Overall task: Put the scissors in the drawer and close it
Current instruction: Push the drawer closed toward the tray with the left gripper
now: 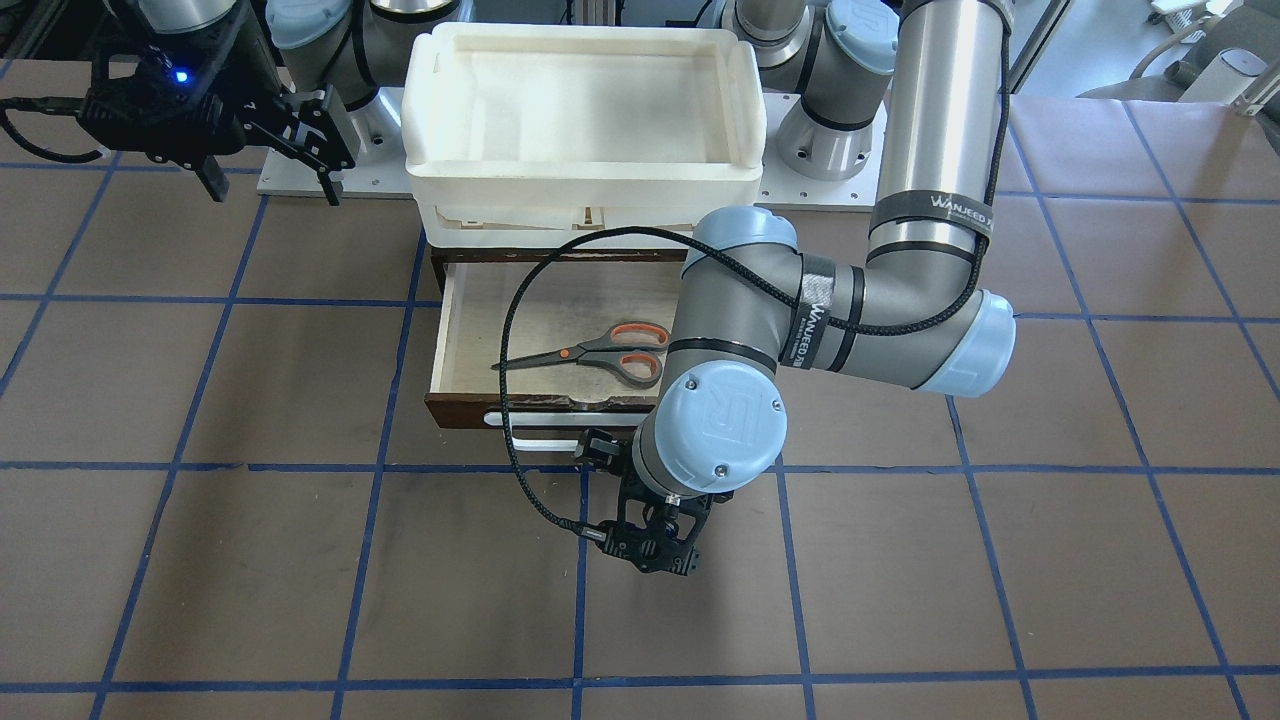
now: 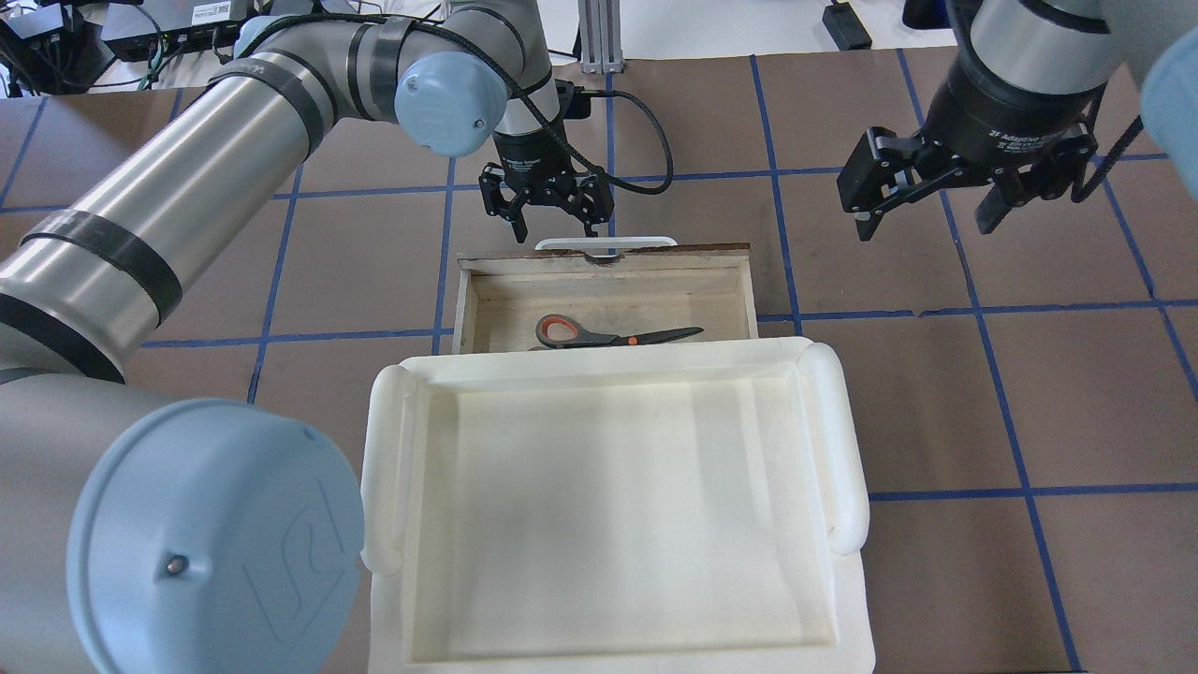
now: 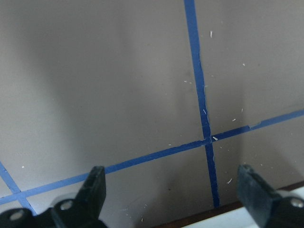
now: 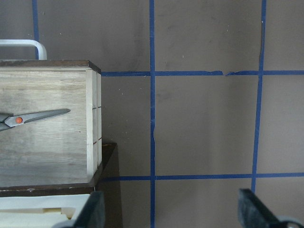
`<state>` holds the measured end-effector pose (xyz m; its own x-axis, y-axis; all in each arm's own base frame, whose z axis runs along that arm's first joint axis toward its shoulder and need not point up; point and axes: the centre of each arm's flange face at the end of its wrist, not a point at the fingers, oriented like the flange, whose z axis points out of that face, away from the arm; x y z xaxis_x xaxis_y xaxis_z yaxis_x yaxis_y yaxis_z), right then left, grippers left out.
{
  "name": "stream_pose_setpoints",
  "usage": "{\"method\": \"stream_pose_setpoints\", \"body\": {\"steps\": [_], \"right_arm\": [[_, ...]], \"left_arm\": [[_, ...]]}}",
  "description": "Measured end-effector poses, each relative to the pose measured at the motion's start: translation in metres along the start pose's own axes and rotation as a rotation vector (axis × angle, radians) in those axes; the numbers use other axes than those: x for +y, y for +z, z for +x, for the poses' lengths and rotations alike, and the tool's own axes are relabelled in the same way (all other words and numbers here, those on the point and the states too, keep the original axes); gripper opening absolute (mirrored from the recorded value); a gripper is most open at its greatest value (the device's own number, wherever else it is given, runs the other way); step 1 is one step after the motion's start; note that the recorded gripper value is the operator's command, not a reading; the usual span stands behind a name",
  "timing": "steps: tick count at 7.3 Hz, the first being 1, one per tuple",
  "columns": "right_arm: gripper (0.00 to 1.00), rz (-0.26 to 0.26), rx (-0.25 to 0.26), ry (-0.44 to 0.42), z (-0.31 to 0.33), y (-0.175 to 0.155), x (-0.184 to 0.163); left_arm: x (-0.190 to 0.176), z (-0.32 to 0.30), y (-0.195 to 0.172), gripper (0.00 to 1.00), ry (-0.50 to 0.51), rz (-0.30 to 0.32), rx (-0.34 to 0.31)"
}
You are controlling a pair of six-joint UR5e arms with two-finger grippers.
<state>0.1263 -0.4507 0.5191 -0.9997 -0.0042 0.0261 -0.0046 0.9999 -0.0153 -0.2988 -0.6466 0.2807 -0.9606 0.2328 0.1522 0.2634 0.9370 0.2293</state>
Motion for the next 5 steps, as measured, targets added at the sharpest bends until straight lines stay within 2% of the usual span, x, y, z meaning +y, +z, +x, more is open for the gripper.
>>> {"method": "stream_pose_setpoints", "body": {"steps": [5], "right_arm": [[1.0, -0.001, 0.0, -0.001, 0.0, 0.0, 0.0]], "left_arm": [[0.025, 0.0, -0.005, 1.0, 0.058, -0.053, -0.011]]}}
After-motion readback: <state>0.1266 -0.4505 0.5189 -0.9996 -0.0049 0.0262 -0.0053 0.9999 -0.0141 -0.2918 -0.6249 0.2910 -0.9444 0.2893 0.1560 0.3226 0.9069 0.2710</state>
